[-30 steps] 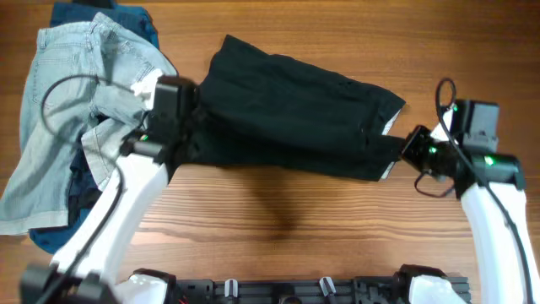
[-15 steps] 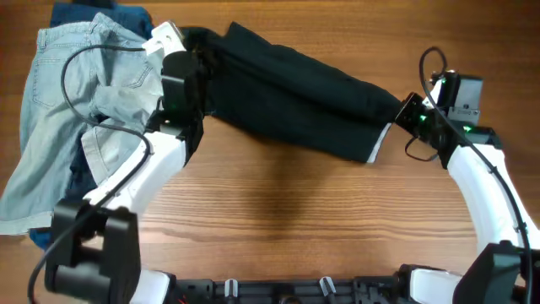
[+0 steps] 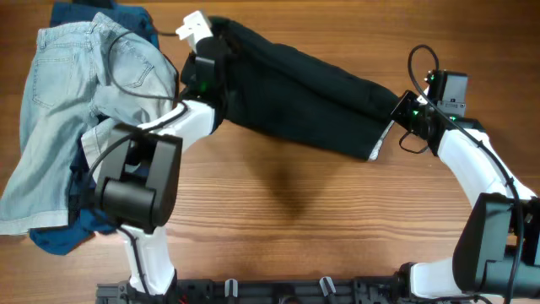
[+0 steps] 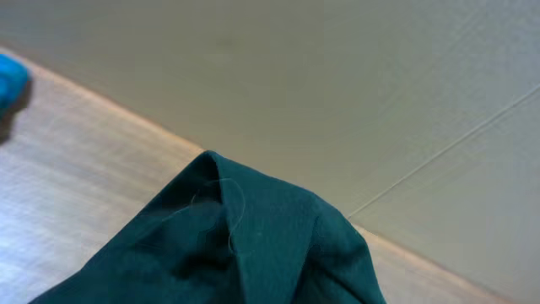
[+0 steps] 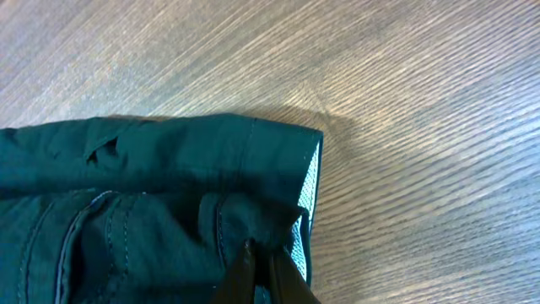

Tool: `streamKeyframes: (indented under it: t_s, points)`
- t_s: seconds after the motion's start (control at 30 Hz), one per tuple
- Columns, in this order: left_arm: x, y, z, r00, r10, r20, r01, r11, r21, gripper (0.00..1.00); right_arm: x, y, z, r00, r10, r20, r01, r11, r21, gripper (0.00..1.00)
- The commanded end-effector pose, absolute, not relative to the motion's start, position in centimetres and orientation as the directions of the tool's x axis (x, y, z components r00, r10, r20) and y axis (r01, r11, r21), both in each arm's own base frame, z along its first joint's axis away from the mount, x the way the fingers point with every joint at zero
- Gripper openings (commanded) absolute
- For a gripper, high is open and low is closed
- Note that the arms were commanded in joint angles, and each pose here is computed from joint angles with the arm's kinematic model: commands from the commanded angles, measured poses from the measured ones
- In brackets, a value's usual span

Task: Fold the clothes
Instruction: 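Lift the bottom hem with both grippers and fold it up toward the waistband, then lay the folded hem onto the top edge and press with both grippers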

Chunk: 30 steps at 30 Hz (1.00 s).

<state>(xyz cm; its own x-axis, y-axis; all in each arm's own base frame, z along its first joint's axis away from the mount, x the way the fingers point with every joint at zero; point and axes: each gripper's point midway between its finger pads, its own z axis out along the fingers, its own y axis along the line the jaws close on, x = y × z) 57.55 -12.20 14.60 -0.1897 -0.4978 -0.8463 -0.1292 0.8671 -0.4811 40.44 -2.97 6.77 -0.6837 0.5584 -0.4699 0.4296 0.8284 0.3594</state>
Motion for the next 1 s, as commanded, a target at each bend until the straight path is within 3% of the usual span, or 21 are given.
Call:
streamKeyframes:
  t_s: [0.0, 0.03, 0.07, 0.1, 0.13, 0.17, 0.37, 0.47, 0.63, 0.67, 0.7, 0.73, 0.77, 0.8, 0.87, 0.97]
  points:
    - [59.6, -11.6, 14.6, -0.139, -0.483, -0.864, -0.163, 0.872, -0.461, 0.04, 41.0, -5.2, 6.9, -0.637, 0.570, -0.518, 0.487, 0.819, 0.303, 0.04]
    - [59.9, -11.7, 14.3, -0.140, -0.483, -0.864, -0.163, 0.872, -0.461, 0.09, 41.2, -5.3, 7.0, -0.631, 0.570, -0.526, 0.488, 0.819, 0.301, 0.04]
    - [60.2, -11.8, 13.9, -0.139, -0.483, -0.864, -0.164, 0.872, -0.461, 0.49, 41.5, -5.4, 7.2, -0.623, 0.569, -0.537, 0.484, 0.819, 0.307, 0.06]
    - [60.3, -11.9, 13.9, -0.137, -0.484, -0.864, -0.162, 0.872, -0.462, 0.78, 41.7, -5.4, 7.4, -0.616, 0.569, -0.544, 0.481, 0.819, 0.312, 0.28]
    - [60.4, -11.8, 14.1, -0.133, -0.485, -0.865, -0.162, 0.871, -0.464, 0.99, 42.0, -5.4, 7.7, -0.606, 0.570, -0.555, 0.477, 0.818, 0.320, 0.94]
    - [60.4, -11.8, 14.2, -0.132, -0.476, -0.869, -0.159, 0.876, -0.456, 1.00, 42.2, -5.3, 7.9, -0.603, 0.568, -0.561, 0.468, 0.821, 0.328, 1.00]
    - [59.5, -11.8, 14.6, -0.234, -0.362, -0.902, -0.173, 0.929, -0.327, 1.00, 42.3, -4.3, 7.9, -0.627, 0.562, -0.539, 0.428, 0.827, 0.365, 1.00]
    - [57.7, -12.1, 15.6, -0.347, -0.295, -0.891, -0.144, 0.955, -0.260, 1.00, 42.4, -3.0, 8.7, -0.650, 0.540, -0.534, 0.364, 0.839, 0.406, 1.00]
    - [53.7, -13.8, 17.4, -0.520, -0.255, -0.815, -0.043, 0.961, -0.273, 1.00, 42.7, -2.2, 15.5, -0.628, 0.342, -0.698, 0.147, 0.934, 0.326, 0.99]
    - [53.1, -14.4, 17.4, -0.548, -0.249, -0.799, -0.011, 0.957, -0.290, 1.00, 42.6, -1.6, 16.6, -0.627, 0.306, -0.717, 0.092, 0.942, 0.322, 0.84]
    - [52.5, -15.1, 17.1, -0.580, -0.240, -0.778, 0.020, 0.951, -0.308, 0.96, 42.5, -0.9, 17.3, -0.626, 0.279, -0.728, 0.041, 0.944, 0.327, 0.57]
    - [52.2, -15.5, 16.7, -0.603, -0.234, -0.762, 0.032, 0.948, -0.316, 0.72, 42.3, -0.6, 17.4, -0.631, 0.278, -0.724, 0.027, 0.941, 0.337, 0.15]
    - [51.6, -15.7, 15.9, -0.636, -0.224, -0.738, 0.039, 0.946, -0.321, 0.43, 42.1, -0.2, 17.1, -0.646, 0.276, -0.711, 0.017, 0.937, 0.349, 0.04]
    - [51.3, -15.9, 14.8, -0.664, -0.215, -0.716, 0.039, 0.946, -0.320, 0.29, 42.0, 0.1, 16.6, -0.659, 0.274, -0.700, 0.018, 0.937, 0.350, 0.04]
    - [51.0, -15.8, 13.1, -0.698, -0.209, -0.685, 0.021, 0.950, -0.311, 0.11, 41.9, 1.0, 15.2, -0.694, 0.259, -0.672, 0.009, 0.936, 0.352, 0.04]
    - [50.4, -15.6, 10.2, -0.746, -0.194, -0.637, -0.001, 0.957, -0.290, 0.04, 42.0, 3.4, 12.3, -0.754, 0.210, -0.623, -0.028, 0.937, 0.350, 0.04]
